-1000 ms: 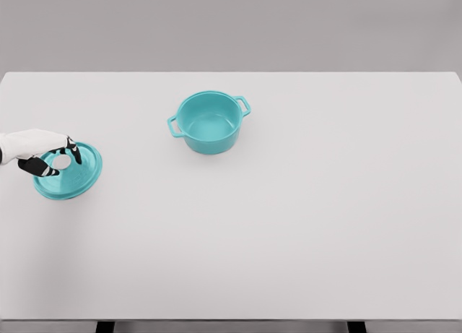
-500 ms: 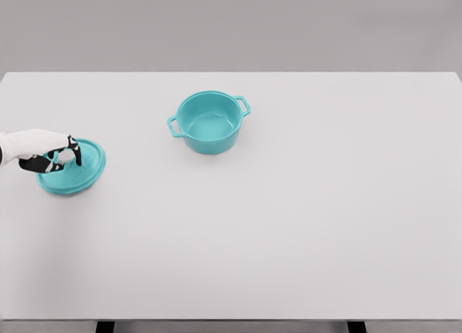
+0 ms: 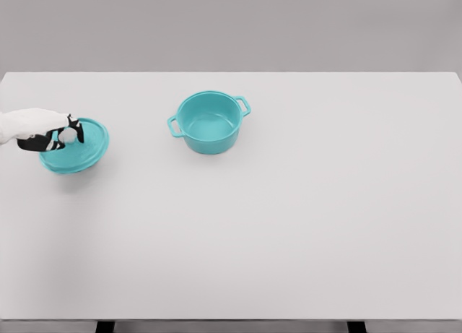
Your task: Cover the pot with left arm
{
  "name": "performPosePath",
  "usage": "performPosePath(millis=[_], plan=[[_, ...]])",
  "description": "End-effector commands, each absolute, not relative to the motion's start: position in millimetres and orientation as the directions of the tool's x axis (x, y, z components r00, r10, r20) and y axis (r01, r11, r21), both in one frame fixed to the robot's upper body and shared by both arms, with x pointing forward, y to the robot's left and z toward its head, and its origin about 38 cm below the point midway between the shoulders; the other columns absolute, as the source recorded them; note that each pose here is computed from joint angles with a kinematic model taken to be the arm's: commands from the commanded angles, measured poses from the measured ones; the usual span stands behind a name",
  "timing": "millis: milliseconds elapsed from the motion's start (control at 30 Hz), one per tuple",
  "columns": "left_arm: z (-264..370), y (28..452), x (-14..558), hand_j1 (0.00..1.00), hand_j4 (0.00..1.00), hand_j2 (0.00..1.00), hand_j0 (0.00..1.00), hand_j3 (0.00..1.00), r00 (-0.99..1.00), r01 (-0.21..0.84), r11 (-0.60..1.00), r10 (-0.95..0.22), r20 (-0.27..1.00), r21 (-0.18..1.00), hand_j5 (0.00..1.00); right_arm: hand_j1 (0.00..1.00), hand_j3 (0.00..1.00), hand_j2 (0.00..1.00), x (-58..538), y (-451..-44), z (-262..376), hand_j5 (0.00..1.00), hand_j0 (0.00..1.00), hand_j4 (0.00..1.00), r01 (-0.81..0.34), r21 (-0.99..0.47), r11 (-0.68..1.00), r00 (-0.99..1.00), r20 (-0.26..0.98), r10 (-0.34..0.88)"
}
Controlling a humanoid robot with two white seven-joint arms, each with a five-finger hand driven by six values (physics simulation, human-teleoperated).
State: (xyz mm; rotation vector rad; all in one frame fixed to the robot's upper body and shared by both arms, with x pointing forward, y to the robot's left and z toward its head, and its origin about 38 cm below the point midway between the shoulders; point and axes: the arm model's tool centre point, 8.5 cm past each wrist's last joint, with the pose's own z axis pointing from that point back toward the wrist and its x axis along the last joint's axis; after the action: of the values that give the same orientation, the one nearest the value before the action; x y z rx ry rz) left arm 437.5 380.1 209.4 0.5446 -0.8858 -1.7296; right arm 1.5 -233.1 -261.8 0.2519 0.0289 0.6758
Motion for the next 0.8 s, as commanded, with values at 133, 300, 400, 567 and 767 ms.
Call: performPosePath(millis=[133, 300, 400, 567, 767], plan=[[215, 361, 443, 0.37, 0.37, 0.37, 0.37, 0.37, -0.369, 0.583, -0.168, -0.927, 0.074, 0.795, 0.37, 1.00, 1.00, 1.00, 1, -233, -262, 1.00, 1.00, 1.00, -0.615, 0.240, 0.751, 0.781, 0.055, 0.622], [223, 347, 450, 0.36, 0.36, 0.36, 0.36, 0.36, -0.396, 0.571, -0.180, -0.915, 0.077, 0.801, 0.36, 1.00, 1.00, 1.00, 1, -233, -262, 1.00, 1.00, 1.00, -0.615, 0.240, 0.751, 0.781, 0.055, 0.622], [225, 334, 454, 0.36, 0.36, 0.36, 0.36, 0.36, -0.419, 0.563, -0.186, -0.904, 0.084, 0.806, 0.36, 1.00, 1.00, 1.00, 1, -233, -262, 1.00, 1.00, 1.00, -0.615, 0.240, 0.751, 0.781, 0.055, 0.622], [234, 327, 459, 0.36, 0.36, 0.36, 0.36, 0.36, -0.433, 0.557, -0.197, -0.898, 0.079, 0.807, 0.36, 1.00, 1.00, 1.00, 1, -233, -262, 1.00, 1.00, 1.00, -0.615, 0.240, 0.751, 0.781, 0.055, 0.622], [244, 306, 466, 0.36, 0.36, 0.36, 0.36, 0.36, -0.471, 0.554, -0.224, -0.878, 0.080, 0.802, 0.36, 1.00, 1.00, 1.00, 1, -233, -262, 1.00, 1.00, 1.00, -0.615, 0.240, 0.751, 0.781, 0.055, 0.622]])
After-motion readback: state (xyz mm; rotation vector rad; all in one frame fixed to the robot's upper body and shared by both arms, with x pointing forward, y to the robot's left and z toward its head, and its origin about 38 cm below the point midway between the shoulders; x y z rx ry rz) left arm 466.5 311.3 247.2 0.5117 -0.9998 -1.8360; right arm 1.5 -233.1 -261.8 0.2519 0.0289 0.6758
